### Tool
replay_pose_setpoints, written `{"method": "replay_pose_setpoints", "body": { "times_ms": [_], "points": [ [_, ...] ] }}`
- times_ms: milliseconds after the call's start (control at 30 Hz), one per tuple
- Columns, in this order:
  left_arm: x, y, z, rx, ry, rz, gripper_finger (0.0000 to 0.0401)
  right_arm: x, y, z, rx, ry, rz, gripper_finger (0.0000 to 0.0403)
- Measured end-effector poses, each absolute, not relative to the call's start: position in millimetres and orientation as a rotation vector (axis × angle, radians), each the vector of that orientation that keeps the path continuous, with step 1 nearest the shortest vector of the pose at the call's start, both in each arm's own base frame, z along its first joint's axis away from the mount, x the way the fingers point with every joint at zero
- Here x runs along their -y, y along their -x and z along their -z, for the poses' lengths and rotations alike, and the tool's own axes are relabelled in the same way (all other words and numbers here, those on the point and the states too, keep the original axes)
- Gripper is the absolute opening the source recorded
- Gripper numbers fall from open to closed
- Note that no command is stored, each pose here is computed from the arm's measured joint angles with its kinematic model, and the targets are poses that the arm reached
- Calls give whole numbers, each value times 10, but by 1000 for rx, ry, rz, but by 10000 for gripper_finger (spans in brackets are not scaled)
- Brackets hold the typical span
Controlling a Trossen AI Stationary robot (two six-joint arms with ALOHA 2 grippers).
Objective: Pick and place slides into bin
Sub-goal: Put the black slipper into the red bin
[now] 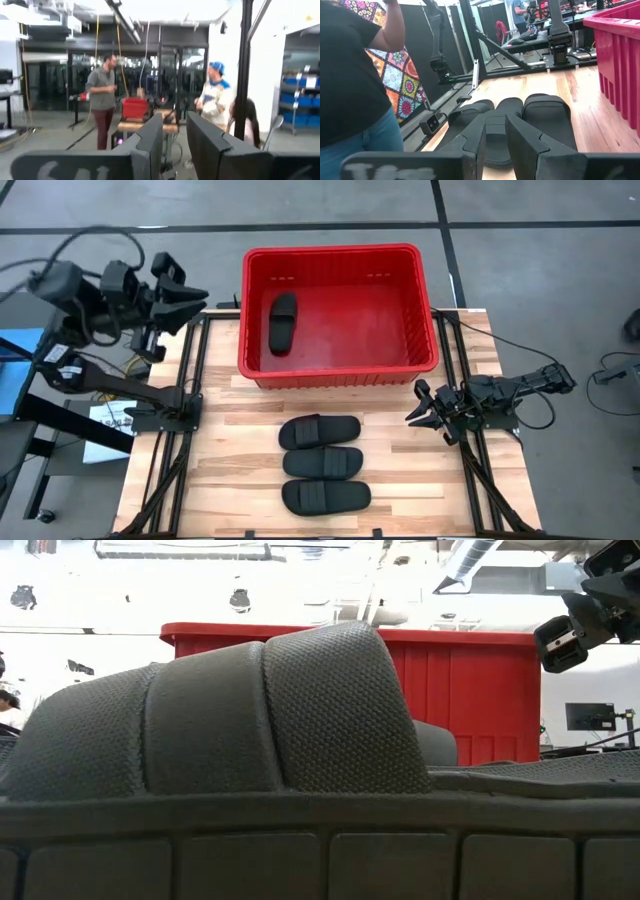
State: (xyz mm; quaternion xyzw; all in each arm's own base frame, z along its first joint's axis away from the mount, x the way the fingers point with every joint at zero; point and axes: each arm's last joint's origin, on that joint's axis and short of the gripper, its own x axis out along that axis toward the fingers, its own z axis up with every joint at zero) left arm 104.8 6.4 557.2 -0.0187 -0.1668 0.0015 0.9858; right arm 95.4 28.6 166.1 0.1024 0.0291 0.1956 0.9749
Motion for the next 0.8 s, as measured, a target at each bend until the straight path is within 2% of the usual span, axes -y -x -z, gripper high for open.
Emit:
{"method": "replay_pose_setpoints", "body": {
  "times_ms": [200, 400, 800],
  "points": [
    [-53, -907, -5108, 343, 84, 5, 77, -286, -953, -1662, -59, -207, -394, 65],
    [-49, -900, -4653, 263, 201, 27, 77, -286, -953, -1662, -59, -207, -394, 65],
    [-22, -860, -3985, 114, 392, 105, 77, -286, -954, -1661, -59, -207, -394, 65]
  ]
}}
